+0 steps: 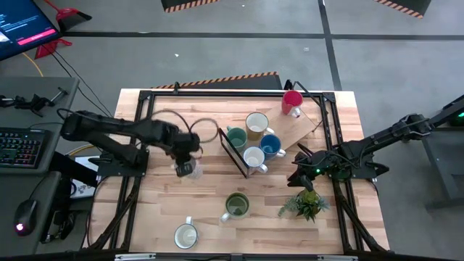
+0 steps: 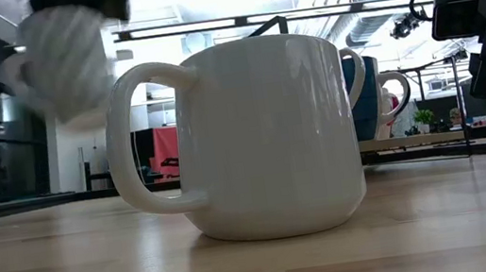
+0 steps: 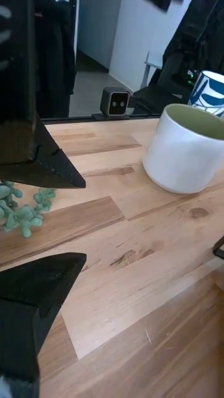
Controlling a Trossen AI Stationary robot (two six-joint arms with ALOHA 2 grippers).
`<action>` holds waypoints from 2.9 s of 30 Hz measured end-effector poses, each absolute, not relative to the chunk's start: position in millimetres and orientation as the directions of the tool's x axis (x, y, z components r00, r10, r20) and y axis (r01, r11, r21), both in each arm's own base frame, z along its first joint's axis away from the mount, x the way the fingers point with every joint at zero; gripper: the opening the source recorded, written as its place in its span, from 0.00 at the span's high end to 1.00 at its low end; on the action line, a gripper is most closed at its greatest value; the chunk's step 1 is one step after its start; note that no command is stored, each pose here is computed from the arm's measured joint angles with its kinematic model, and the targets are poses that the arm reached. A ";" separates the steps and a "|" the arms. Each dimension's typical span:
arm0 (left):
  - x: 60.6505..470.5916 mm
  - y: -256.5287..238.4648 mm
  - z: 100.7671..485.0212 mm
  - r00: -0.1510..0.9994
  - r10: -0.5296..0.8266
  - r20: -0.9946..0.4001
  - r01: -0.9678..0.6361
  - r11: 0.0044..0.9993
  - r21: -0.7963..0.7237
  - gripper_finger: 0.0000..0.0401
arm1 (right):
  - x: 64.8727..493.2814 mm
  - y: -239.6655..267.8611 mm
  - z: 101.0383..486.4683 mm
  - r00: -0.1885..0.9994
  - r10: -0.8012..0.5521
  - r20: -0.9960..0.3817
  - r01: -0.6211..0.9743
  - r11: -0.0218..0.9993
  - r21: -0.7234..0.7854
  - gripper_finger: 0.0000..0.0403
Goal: Place coffee mugs
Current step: Move the gray patterned mug to the bottom center of the table
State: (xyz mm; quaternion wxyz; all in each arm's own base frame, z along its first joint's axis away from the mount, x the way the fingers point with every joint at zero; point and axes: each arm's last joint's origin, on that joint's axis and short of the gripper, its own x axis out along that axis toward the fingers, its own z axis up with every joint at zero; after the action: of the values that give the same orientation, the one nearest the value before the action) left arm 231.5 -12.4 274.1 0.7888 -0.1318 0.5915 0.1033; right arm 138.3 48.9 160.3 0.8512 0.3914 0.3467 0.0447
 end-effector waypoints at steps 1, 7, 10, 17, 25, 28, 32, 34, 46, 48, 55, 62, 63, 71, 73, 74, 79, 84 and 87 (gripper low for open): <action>234.9 -8.7 284.6 0.305 0.031 -0.952 -0.313 0.947 -0.069 0.98 | 138.3 48.5 160.1 0.758 0.338 -0.558 0.201 0.692 0.693 0.60; 264.3 23.1 342.1 0.449 0.160 -0.879 -0.304 0.952 0.018 0.98 | 138.2 48.2 159.8 0.760 0.327 -0.561 0.209 0.695 0.688 0.60; 284.6 40.1 363.8 0.483 0.203 -0.852 -0.283 0.957 0.068 0.98 | 138.0 48.1 159.4 0.758 0.326 -0.565 0.217 0.690 0.690 0.60; 333.3 77.1 396.8 0.484 0.276 -0.830 -0.244 0.954 0.175 0.98 | 137.8 48.3 159.3 0.754 0.334 -0.565 0.214 0.689 0.693 0.60; 359.8 90.8 398.7 0.381 0.295 -0.876 -0.194 0.952 0.236 0.98 | 136.5 47.9 157.5 0.739 0.332 -0.586 0.241 0.682 0.691 0.60; 356.8 87.3 403.1 0.373 0.307 -0.876 -0.199 0.948 0.248 0.98 | 134.7 47.3 155.0 0.721 0.326 -0.611 0.262 0.689 0.676 0.60; 338.0 67.7 413.9 0.330 0.289 -0.898 -0.192 0.953 0.236 0.98 | 131.6 46.3 151.1 0.690 0.316 -0.652 0.294 0.700 0.651 0.60; 335.3 53.2 416.4 0.335 0.267 -0.903 -0.188 0.959 0.214 0.98 | 130.0 45.8 149.2 0.673 0.310 -0.671 0.311 0.705 0.637 0.60; 337.3 -50.5 412.5 0.390 0.120 -0.913 -0.092 0.992 0.091 0.98 | 129.8 45.7 148.9 0.671 0.310 -0.674 0.318 0.701 0.638 0.60; 340.9 -65.8 405.9 0.377 0.112 -0.920 -0.077 0.993 0.089 0.98 | 130.1 45.8 149.2 0.673 0.311 -0.671 0.317 0.698 0.642 0.60; 357.7 -105.0 367.0 0.276 0.114 -0.954 -0.047 0.993 0.105 0.98 | 130.3 46.0 149.6 0.675 0.315 -0.667 0.353 0.657 0.666 0.60; 358.9 -144.8 337.8 0.215 0.111 -0.970 -0.017 0.994 0.110 0.98 | 131.1 46.2 150.5 0.684 0.316 -0.658 0.338 0.661 0.669 0.60; 357.7 -151.0 337.3 0.222 0.098 -0.970 -0.015 0.995 0.098 0.98 | 131.1 46.2 150.5 0.684 0.316 -0.657 0.338 0.661 0.670 0.60; 358.2 -200.4 313.9 0.225 0.030 -0.974 -0.002 1.000 0.031 0.98 | 131.2 46.2 150.6 0.685 0.316 -0.657 0.337 0.661 0.670 0.60; 359.4 -213.2 300.8 0.197 0.026 -0.980 0.008 1.000 0.028 0.98 | 131.4 46.3 150.8 0.687 0.316 -0.655 0.336 0.661 0.671 0.60; 359.4 -219.7 295.4 0.188 0.018 -0.982 0.015 1.000 0.021 0.98 | 131.4 46.3 150.8 0.687 0.316 -0.654 0.335 0.661 0.672 0.60; 361.4 -245.8 279.8 0.213 -0.033 -0.977 0.048 0.999 -0.023 0.98 | 131.4 46.3 150.9 0.688 0.317 -0.653 0.335 0.660 0.672 0.60; 366.4 -258.4 264.4 0.215 -0.050 -0.975 0.067 0.997 -0.037 0.98 | 131.6 46.4 151.2 0.690 0.317 -0.651 0.340 0.652 0.677 0.60; 372.5 -260.5 248.5 0.187 -0.036 -0.982 0.079 0.997 -0.022 0.98 | 132.0 46.5 151.7 0.694 0.318 -0.645 0.342 0.643 0.685 0.60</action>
State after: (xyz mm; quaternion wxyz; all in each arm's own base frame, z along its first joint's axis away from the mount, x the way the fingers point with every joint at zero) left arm 372.5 -260.5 248.5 0.7703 0.0167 0.6363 -0.0374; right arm 132.0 46.5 151.7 0.8179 0.4223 0.3908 -0.0071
